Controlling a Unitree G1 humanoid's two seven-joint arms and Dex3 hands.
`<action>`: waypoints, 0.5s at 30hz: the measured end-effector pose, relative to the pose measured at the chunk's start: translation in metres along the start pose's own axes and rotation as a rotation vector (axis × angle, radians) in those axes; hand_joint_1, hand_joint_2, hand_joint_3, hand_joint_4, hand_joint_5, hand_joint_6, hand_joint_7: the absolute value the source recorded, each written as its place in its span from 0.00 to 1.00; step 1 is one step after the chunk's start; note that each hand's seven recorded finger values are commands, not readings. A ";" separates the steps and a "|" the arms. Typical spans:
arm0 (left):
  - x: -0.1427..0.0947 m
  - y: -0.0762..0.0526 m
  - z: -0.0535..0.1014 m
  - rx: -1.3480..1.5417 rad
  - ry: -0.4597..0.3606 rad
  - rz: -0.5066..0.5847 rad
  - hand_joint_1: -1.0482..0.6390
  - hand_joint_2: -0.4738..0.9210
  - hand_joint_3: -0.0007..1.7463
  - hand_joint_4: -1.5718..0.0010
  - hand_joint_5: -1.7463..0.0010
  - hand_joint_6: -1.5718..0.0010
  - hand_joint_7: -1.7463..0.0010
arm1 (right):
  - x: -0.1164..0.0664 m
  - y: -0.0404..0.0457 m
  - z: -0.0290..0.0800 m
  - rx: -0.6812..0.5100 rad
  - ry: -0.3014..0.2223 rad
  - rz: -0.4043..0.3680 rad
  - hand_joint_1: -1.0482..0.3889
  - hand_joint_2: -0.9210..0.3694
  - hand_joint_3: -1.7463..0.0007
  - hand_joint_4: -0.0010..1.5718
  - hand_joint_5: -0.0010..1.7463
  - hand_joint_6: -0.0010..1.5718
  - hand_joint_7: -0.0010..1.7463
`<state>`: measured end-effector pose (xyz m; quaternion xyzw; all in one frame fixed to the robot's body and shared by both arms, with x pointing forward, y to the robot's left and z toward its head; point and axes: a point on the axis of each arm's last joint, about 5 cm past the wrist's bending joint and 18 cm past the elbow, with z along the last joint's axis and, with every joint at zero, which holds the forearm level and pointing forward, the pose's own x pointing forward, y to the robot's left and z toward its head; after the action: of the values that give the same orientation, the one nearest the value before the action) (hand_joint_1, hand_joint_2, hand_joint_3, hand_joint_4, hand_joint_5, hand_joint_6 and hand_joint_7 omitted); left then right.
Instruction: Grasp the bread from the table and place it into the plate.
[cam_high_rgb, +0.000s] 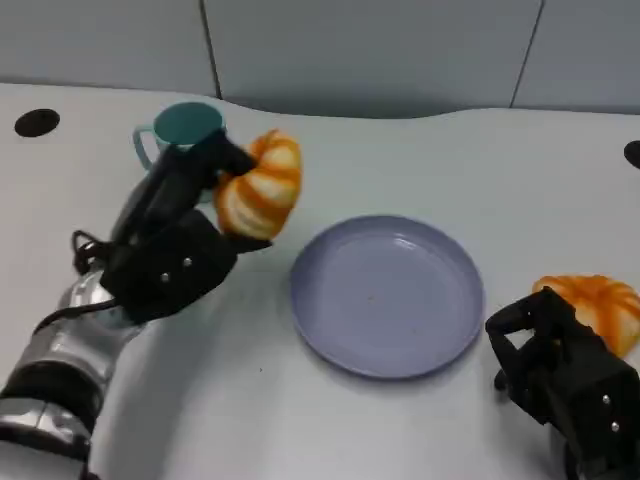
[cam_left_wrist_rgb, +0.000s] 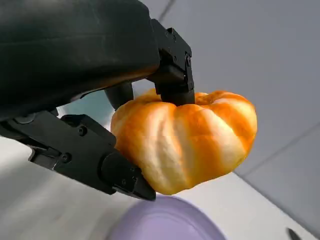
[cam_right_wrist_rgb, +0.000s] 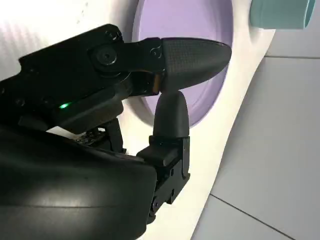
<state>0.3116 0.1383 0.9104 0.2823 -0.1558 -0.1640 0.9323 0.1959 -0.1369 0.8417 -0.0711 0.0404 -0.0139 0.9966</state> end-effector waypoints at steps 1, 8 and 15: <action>0.002 0.000 0.002 0.003 -0.012 -0.005 0.56 0.92 0.12 0.47 0.00 0.62 0.00 | 0.000 0.0004 -0.001 0.002 -0.002 0.000 0.55 0.00 0.74 0.41 1.00 0.26 0.92; 0.025 -0.013 0.031 0.077 -0.159 -0.110 0.55 0.91 0.13 0.43 0.00 0.60 0.00 | 0.000 0.0020 -0.003 0.005 0.004 0.004 0.56 0.00 0.74 0.40 1.00 0.26 0.92; 0.031 -0.053 0.047 0.123 -0.200 -0.256 0.52 0.84 0.23 0.39 0.00 0.56 0.00 | 0.000 0.0019 -0.002 0.001 -0.003 0.005 0.55 0.00 0.73 0.38 1.00 0.25 0.93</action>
<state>0.3098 0.0624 0.9228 0.3388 -0.2201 -0.2988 0.8646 0.1956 -0.1353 0.8395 -0.0703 0.0391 -0.0114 0.9967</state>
